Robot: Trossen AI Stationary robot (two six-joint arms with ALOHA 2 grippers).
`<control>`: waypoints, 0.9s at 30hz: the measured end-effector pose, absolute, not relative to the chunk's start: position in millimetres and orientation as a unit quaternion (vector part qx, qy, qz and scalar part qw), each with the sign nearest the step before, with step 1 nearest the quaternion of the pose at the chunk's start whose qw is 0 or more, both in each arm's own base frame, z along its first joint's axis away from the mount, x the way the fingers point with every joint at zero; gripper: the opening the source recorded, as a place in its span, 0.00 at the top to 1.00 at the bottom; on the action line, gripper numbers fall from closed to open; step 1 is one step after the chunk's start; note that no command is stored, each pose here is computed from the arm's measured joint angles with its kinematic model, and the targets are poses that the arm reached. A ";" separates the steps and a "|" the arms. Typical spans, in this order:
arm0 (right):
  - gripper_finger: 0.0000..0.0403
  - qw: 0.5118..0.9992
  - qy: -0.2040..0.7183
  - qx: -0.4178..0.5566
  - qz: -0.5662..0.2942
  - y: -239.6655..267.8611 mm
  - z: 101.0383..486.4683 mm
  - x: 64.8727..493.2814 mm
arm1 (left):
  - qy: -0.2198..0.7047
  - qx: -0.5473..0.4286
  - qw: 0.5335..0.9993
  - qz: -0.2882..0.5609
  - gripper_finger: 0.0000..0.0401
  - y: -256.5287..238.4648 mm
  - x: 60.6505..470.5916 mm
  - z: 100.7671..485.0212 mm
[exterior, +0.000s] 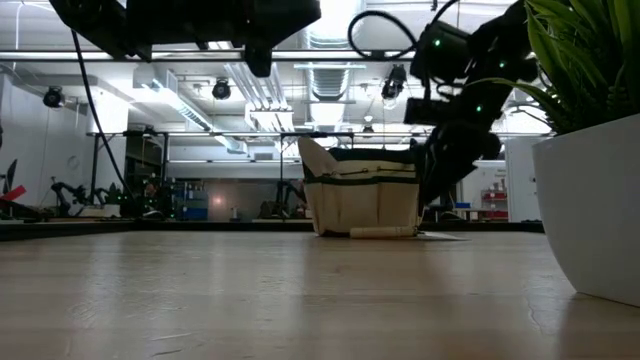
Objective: Pick & Place Garden tools in Gardening bag
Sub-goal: Put the brown trowel into the gardening bag
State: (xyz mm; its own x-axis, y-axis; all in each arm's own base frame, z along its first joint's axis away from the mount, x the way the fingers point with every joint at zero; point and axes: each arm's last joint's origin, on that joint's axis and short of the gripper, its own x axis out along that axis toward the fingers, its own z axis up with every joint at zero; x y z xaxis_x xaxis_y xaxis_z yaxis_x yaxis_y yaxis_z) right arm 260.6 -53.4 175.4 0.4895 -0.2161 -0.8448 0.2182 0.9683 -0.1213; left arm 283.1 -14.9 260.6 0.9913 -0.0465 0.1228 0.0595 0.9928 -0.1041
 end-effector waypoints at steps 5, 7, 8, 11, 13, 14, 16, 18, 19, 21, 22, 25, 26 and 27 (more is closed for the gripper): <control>0.52 0.858 0.498 -0.009 -0.129 -58.5 160.1 269.1 | -0.055 -0.054 0.997 -0.027 0.85 -14.9 283.2 259.5; 0.52 0.855 0.501 -0.011 -0.131 -62.3 154.7 271.2 | -0.053 -0.054 0.997 -0.026 0.85 -14.9 283.0 258.7; 0.52 0.854 0.503 -0.012 -0.133 -64.1 151.8 272.1 | -0.052 -0.054 0.997 -0.026 0.85 -14.9 282.9 258.2; 0.52 0.851 0.507 -0.012 -0.137 -69.7 144.1 274.7 | -0.050 -0.054 0.997 -0.026 0.85 -14.9 282.4 256.8; 0.52 0.849 0.509 -0.011 -0.140 -73.2 139.3 276.2 | -0.048 -0.054 0.997 -0.026 0.85 -14.9 282.1 255.9; 0.52 0.848 0.510 -0.010 -0.142 -74.6 136.9 277.0 | -0.048 -0.054 0.997 -0.026 0.85 -14.9 282.0 255.6; 0.52 0.846 0.513 -0.009 -0.144 -77.5 132.0 278.2 | -0.048 -0.055 0.997 -0.026 0.85 -14.8 282.0 255.5; 0.52 0.843 0.518 -0.010 -0.144 -79.6 126.9 279.0 | -0.048 -0.055 0.997 -0.026 0.85 -14.8 282.0 255.5; 0.52 0.842 0.519 -0.011 -0.144 -80.6 125.4 279.5 | -0.048 -0.055 0.997 -0.026 0.85 -14.8 281.9 255.4; 0.53 0.840 0.523 -0.013 -0.142 -81.9 122.4 280.1 | -0.048 -0.055 0.997 -0.026 0.85 -14.8 281.9 255.4; 0.54 0.840 0.525 -0.013 -0.141 -82.2 121.3 280.5 | -0.048 -0.055 0.997 -0.026 0.85 -14.8 281.9 255.4; 0.59 0.842 0.524 -0.002 -0.127 -81.3 119.9 281.0 | -0.048 -0.056 0.997 -0.026 0.85 -14.8 281.9 255.3; 0.61 0.843 0.524 0.002 -0.121 -81.0 119.8 281.1 | -0.048 -0.056 0.997 -0.026 0.85 -14.8 281.9 255.3; 0.65 0.844 0.523 0.005 -0.117 -80.6 120.5 281.0 | -0.047 -0.057 0.997 -0.026 0.85 -14.8 281.9 255.2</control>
